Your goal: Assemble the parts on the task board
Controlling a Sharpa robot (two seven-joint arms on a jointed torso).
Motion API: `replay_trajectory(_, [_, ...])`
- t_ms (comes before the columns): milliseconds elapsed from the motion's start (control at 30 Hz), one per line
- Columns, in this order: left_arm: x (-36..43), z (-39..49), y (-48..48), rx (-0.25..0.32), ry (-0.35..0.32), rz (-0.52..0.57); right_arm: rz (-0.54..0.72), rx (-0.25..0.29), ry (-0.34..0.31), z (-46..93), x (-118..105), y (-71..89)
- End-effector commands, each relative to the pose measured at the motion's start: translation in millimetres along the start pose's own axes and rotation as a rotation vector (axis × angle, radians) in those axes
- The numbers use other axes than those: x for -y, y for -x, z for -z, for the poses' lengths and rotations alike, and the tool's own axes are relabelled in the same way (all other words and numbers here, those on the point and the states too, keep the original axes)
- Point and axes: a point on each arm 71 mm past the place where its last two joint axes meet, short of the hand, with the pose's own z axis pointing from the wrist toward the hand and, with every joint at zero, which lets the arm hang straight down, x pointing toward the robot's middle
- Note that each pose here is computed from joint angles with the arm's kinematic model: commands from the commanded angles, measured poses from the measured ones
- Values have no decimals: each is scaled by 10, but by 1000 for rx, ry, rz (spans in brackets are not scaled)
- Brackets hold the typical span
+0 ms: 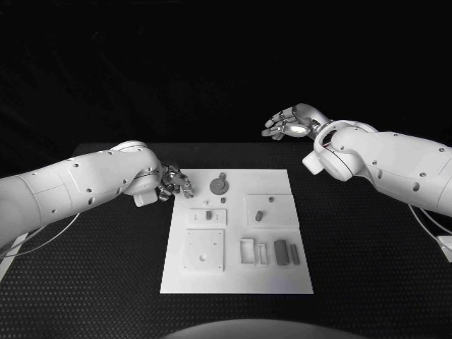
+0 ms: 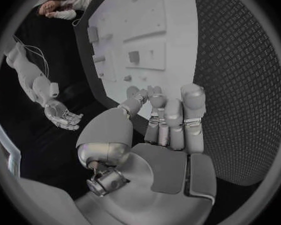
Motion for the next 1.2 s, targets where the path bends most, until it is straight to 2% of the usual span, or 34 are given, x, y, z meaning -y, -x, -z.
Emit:
replay_trajectory(33, [17, 78, -57, 8, 5, -30, -10, -24, 11, -3, -8, -11])
replay_trajectory(167, [66, 127, -102, 16, -5, -40, -9, -23, 9, -9, 0, -4])
replay_trajectory(367, [115, 140, -170, 28, -11, -54, -10, -26, 11, -13, -4, -9])
replay_trajectory(567, [76, 135, -220, 47, 0, -80, -10, -27, 10, -13, -2, -9])
replay_trajectory(800, [35, 97, -329, 17, 15, -95, -11, -29, 8, -15, -4, -15])
replay_trajectory(1200, [47, 34, -472, 23, 27, -94, -2, -24, -4, -14, 9, -6])
